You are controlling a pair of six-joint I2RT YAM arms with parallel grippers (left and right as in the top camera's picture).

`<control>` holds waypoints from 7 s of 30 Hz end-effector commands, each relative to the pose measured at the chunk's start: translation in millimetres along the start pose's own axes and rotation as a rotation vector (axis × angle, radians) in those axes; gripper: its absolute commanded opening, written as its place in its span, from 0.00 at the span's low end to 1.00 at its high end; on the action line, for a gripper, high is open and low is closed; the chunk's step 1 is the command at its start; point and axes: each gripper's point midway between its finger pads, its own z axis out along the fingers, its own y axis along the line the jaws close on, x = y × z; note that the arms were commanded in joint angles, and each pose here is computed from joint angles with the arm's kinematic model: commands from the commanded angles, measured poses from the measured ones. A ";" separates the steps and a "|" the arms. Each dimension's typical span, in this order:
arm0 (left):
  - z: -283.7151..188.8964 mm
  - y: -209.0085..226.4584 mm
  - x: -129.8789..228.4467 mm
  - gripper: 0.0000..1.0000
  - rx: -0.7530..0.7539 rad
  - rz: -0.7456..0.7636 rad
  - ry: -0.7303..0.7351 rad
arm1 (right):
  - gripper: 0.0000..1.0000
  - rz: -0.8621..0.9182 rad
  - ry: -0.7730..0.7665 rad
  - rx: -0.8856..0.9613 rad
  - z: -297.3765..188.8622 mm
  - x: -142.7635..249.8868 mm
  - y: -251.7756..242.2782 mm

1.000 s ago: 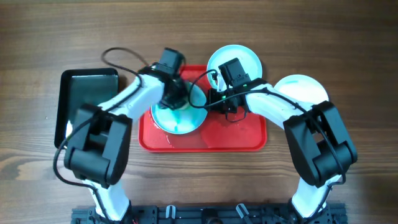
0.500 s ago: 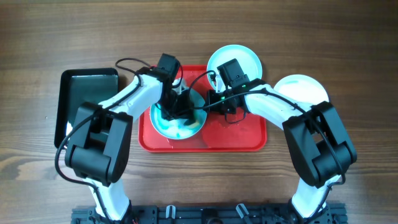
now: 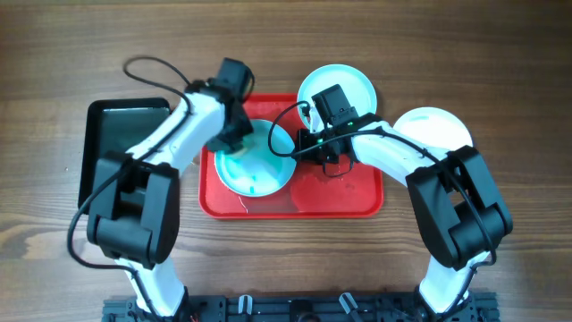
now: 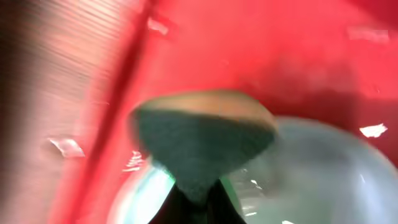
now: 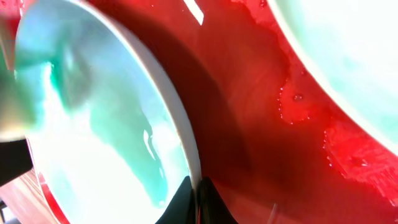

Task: Clean dirty plates on tray and stack at the side
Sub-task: 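Lift the small plate with the right gripper and raise the left arm, then carry the small plate right and stack it on the large plate, then grasp the rim of the remaining small plate with the right gripper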

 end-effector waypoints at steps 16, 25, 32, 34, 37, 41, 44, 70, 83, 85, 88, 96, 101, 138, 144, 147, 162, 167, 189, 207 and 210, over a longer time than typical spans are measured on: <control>-78.9 11.0 -62.4 0.04 0.094 -0.072 -0.143 | 0.04 -0.070 0.001 -0.047 -17.6 -3.1 28.3; -78.9 10.8 -62.6 0.04 0.095 -0.072 -0.144 | 0.04 -0.124 -0.445 0.409 -169.2 -36.1 3.9; -78.9 10.8 -62.6 0.04 0.095 -0.073 -0.144 | 0.04 -0.240 -0.510 0.596 -188.6 -27.8 5.4; -78.8 10.8 -62.4 0.04 0.095 -0.073 -0.143 | 0.04 -0.287 -0.540 0.654 -191.2 -26.1 11.3; -78.8 10.8 -62.5 0.04 0.095 -0.073 -0.143 | 0.04 -0.398 -0.590 0.747 -196.0 -22.3 26.6; -78.8 10.8 -62.6 0.04 0.095 -0.073 -0.144 | 0.04 -0.543 -0.669 0.851 -206.2 -22.9 48.9; -78.8 10.8 -62.6 0.04 0.095 -0.073 -0.144 | 0.04 -0.657 -0.737 0.942 -218.8 -27.2 67.2; -78.8 11.0 -62.6 0.04 0.094 -0.072 -0.144 | 0.04 -0.791 -0.972 1.376 -303.3 -37.0 124.5; -78.8 11.0 -62.7 0.04 0.094 -0.072 -0.145 | 0.04 -0.858 -0.424 0.550 -135.2 35.3 107.1; -78.8 11.0 -62.7 0.04 0.094 -0.072 -0.144 | 0.04 -0.705 -0.420 0.490 -133.9 37.5 102.1; -78.8 11.0 -62.7 0.04 0.094 -0.072 -0.144 | 0.04 -0.575 -0.458 0.394 -157.9 25.0 99.1; -78.8 10.9 -62.7 0.04 0.094 -0.072 -0.144 | 0.04 -0.033 -0.452 0.258 -237.5 -17.3 -14.8; -78.8 10.9 -62.7 0.04 0.094 -0.072 -0.144 | 0.04 0.432 -0.482 0.367 -278.7 -17.0 -135.9; -78.7 11.2 -62.3 0.04 0.093 -0.072 -0.143 | 0.43 0.332 -0.173 0.335 -81.2 -44.0 -113.4; -78.7 11.3 -62.1 0.04 0.092 -0.072 -0.142 | 0.18 0.271 -0.069 0.249 -58.3 -28.3 -94.0; -78.7 11.3 -62.1 0.04 0.092 -0.072 -0.142 | 0.17 0.174 0.022 0.239 -43.2 -3.2 -67.0; -78.7 11.4 -62.0 0.04 0.092 -0.072 -0.142 | 0.42 -0.228 -0.120 0.349 -63.0 -78.9 -43.4; -78.7 11.2 -62.3 0.04 0.093 -0.072 -0.143 | 0.39 -0.220 -0.095 0.339 -38.6 -82.2 -60.3; -73.9 -0.4 -54.0 0.04 0.094 -0.044 -0.131 | 0.36 0.005 -0.004 0.257 -15.9 -54.5 -52.5; 36.6 -75.0 24.0 0.04 0.092 0.438 0.104 | 0.04 -0.057 0.013 0.217 -10.0 -52.4 -51.4; 44.3 -85.6 47.4 0.04 0.189 0.540 0.209 | 0.04 -0.094 0.031 0.096 -12.9 -55.2 -43.5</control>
